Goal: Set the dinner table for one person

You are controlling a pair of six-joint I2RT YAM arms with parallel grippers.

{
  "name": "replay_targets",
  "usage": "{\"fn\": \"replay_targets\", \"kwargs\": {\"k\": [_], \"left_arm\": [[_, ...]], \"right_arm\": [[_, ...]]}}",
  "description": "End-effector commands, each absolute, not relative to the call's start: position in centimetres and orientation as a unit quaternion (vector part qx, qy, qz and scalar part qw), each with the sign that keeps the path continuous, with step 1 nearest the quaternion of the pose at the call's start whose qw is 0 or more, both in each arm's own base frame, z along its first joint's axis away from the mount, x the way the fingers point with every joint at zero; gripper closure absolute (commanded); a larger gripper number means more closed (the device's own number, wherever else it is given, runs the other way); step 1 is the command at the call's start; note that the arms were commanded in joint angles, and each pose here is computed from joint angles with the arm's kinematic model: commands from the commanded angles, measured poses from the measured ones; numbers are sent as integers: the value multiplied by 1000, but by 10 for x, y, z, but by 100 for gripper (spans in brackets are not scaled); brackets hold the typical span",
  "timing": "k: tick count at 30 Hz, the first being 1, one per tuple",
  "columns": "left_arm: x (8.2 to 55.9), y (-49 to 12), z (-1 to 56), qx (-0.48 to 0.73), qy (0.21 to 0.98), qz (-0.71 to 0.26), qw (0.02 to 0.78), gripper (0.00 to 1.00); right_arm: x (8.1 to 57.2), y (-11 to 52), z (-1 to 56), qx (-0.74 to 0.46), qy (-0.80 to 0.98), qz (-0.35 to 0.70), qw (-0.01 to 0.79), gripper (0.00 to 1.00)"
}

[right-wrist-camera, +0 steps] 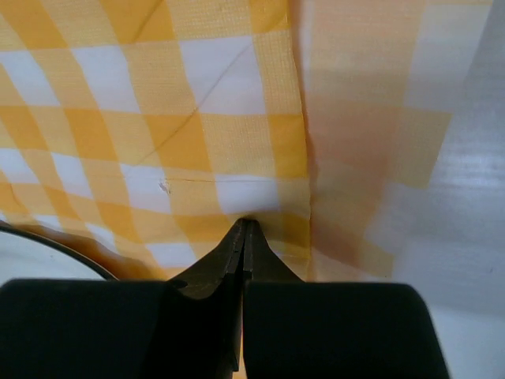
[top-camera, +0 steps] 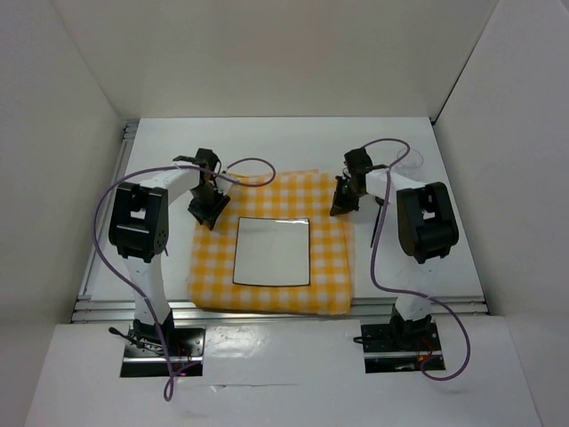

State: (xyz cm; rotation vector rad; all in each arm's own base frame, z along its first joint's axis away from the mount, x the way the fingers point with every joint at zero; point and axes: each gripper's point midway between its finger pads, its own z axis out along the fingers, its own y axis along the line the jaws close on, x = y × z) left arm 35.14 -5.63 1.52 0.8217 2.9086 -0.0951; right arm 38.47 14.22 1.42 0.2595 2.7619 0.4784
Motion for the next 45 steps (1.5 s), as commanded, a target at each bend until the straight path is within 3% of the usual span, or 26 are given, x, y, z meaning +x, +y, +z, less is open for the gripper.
{"fn": "replay_targets", "kwargs": {"k": [1,12,20,25,26,27,29,30,31,39,45], "left_arm": [[396,-59,11,261,959,-18,105,49],[431,-69,2,258,960,-29,109,49],[456,-73,19,254,957,-25,140,49],[459,-83,63,241,951,-47,187,49],[454,-84,69,242,951,-52,184,47],[449,-86,73,237,952,-58,182,47],[445,-86,90,227,953,-60,194,34],[439,-83,92,225,954,-55,188,20],[432,-81,92,220,957,-52,180,17],[407,-59,116,189,961,-55,192,17],[392,-50,126,181,960,-52,207,17]], "right_arm": [[414,128,7,94,969,128,187,100],[476,123,-4,117,960,159,197,100],[482,128,18,106,956,172,212,100],[483,110,72,99,949,144,264,70],[478,102,91,98,946,139,277,55],[473,100,96,99,946,134,277,52],[467,75,115,122,942,117,290,47],[456,66,111,131,947,104,274,40],[450,55,110,141,948,84,273,37],[385,-2,49,229,954,29,192,31],[389,3,24,237,954,63,174,31]]}}
